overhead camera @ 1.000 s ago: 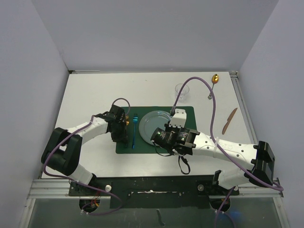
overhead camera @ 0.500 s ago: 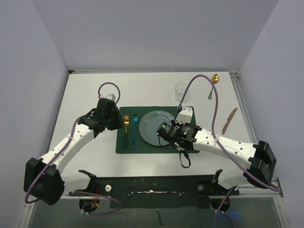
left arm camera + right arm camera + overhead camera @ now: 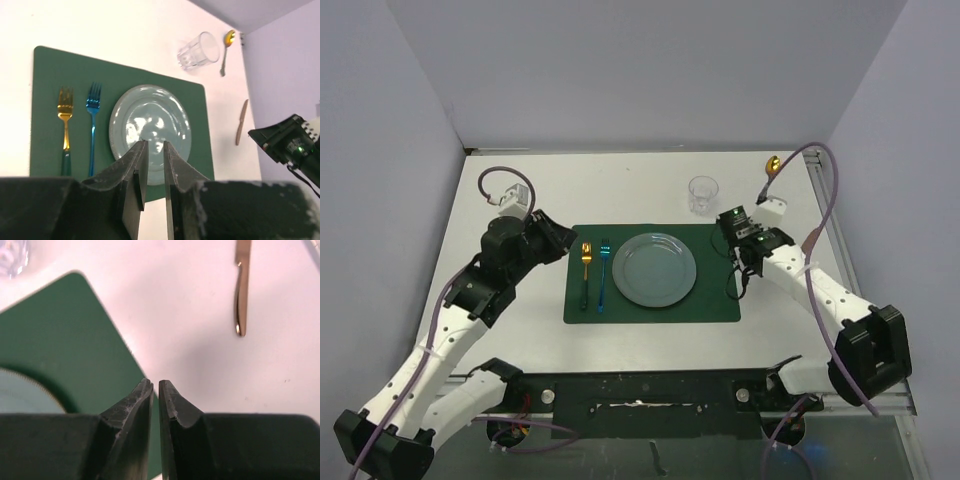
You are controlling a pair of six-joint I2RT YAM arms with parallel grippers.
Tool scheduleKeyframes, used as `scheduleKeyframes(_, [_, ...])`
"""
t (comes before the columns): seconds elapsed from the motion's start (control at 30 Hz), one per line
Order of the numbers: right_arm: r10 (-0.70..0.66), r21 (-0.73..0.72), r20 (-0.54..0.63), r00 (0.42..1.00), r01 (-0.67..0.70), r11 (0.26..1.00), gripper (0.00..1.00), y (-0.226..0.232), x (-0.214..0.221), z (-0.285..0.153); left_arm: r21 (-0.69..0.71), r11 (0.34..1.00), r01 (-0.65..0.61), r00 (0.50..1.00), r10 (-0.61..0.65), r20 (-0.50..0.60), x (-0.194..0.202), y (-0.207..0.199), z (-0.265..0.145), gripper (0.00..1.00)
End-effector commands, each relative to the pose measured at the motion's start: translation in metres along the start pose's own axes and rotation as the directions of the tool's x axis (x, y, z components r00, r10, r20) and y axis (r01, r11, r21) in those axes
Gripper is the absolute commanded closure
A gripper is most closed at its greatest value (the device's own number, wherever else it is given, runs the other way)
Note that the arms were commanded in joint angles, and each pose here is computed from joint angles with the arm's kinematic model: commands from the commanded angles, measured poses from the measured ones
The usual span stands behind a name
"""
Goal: Set the dinner table for one person
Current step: Place the fork on the napkin.
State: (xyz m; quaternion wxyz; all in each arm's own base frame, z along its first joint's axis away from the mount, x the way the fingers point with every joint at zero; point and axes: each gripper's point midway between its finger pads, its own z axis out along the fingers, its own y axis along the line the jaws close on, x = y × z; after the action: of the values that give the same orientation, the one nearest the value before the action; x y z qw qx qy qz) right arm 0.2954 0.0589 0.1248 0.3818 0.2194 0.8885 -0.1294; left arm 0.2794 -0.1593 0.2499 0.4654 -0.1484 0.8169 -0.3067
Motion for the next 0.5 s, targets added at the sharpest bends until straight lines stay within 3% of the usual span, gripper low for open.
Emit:
scheduleKeyframes(0.0, [0.037, -0.018, 0.077, 0.996, -0.036, 0.999, 0.87, -0.005, -0.062, 0.016, 0.188, 0.982, 0.012, 0.995, -0.03, 0.094, -0.021, -0.039, -0.01, 0.84])
scheduleKeyframes(0.23, [0.09, -0.015, -0.04, 0.995, -0.09, 0.996, 0.87, -0.017, -0.088, 0.086, 0.389, 0.92, -0.047, 0.992, -0.004, 0.13, -0.016, -0.066, -0.026, 0.84])
scheduleKeyframes(0.47, [0.105, -0.009, -0.099, 0.989, -0.106, 0.994, 0.88, -0.016, -0.116, 0.147, 0.412, 0.906, -0.095, 0.992, 0.052, 0.113, -0.001, -0.067, -0.022, 0.83])
